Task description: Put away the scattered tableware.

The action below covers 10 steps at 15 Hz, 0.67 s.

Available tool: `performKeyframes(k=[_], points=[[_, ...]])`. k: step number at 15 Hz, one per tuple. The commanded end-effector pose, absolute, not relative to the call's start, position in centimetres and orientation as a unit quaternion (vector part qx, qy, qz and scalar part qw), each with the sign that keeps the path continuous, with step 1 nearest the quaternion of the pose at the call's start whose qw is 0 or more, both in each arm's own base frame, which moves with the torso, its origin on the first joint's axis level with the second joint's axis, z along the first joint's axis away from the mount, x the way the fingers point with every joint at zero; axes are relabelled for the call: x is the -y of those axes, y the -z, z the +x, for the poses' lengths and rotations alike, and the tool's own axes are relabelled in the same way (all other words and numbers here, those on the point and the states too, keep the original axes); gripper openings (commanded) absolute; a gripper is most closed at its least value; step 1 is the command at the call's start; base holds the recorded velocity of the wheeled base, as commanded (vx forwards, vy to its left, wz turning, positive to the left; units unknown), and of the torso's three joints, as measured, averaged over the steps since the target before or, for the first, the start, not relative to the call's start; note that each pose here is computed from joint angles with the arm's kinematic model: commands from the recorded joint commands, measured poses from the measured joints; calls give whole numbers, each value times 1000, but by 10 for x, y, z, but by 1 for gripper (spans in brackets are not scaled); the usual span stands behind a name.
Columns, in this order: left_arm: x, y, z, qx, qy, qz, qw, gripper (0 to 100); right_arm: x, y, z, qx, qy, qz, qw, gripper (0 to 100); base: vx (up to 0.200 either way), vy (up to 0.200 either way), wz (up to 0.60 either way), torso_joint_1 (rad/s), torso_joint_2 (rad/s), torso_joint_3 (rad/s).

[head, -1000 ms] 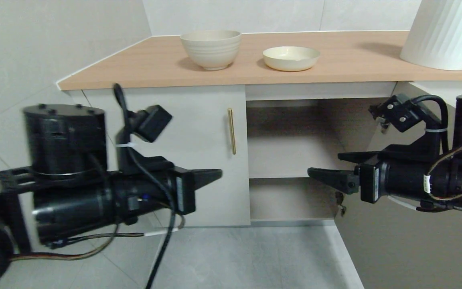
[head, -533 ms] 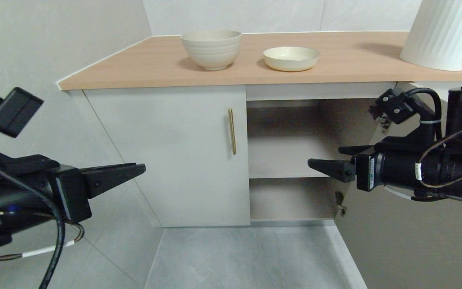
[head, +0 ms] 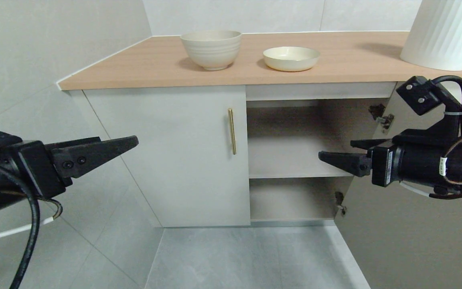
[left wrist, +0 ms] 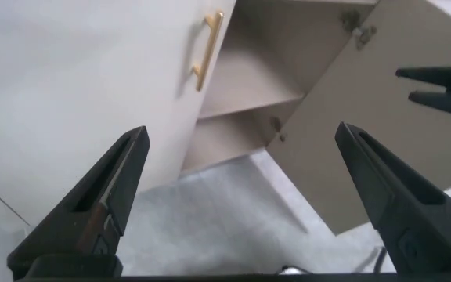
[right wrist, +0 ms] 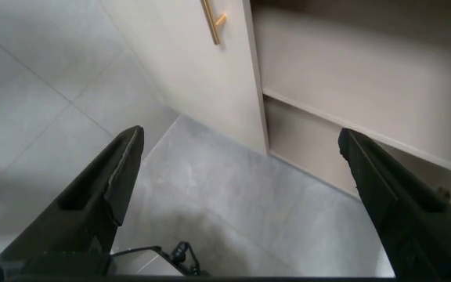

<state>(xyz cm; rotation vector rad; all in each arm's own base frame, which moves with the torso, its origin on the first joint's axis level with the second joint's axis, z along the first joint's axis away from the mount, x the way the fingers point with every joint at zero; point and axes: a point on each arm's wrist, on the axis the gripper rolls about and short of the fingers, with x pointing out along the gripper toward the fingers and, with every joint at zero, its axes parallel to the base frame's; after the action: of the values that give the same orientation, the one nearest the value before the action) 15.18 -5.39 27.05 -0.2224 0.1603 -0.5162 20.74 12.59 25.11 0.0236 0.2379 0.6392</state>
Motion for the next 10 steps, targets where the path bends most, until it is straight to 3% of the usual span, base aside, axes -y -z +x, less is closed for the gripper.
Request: performKeyframes(k=[1, 3, 4, 10], points=[[53, -273, 150, -74, 252, -110, 959, 100, -125, -253, 206, -112, -314, 12, 943, 100, 0, 0, 0, 0, 0, 0], [52, -272, 149, -76, 252, -109, 959, 100, -125, -253, 206, -112, -314, 12, 943, 100, 0, 0, 0, 0, 0, 0], [52, -272, 149, -75, 252, -112, 958, 100, -125, -253, 206, -113, -313, 12, 943, 100, 200, 0, 0, 2, -2, 2], [51, -276, 145, -62, 247, -111, 961, 100, -125, -253, 206, -112, -312, 13, 943, 100, 0, 0, 0, 0, 0, 0]])
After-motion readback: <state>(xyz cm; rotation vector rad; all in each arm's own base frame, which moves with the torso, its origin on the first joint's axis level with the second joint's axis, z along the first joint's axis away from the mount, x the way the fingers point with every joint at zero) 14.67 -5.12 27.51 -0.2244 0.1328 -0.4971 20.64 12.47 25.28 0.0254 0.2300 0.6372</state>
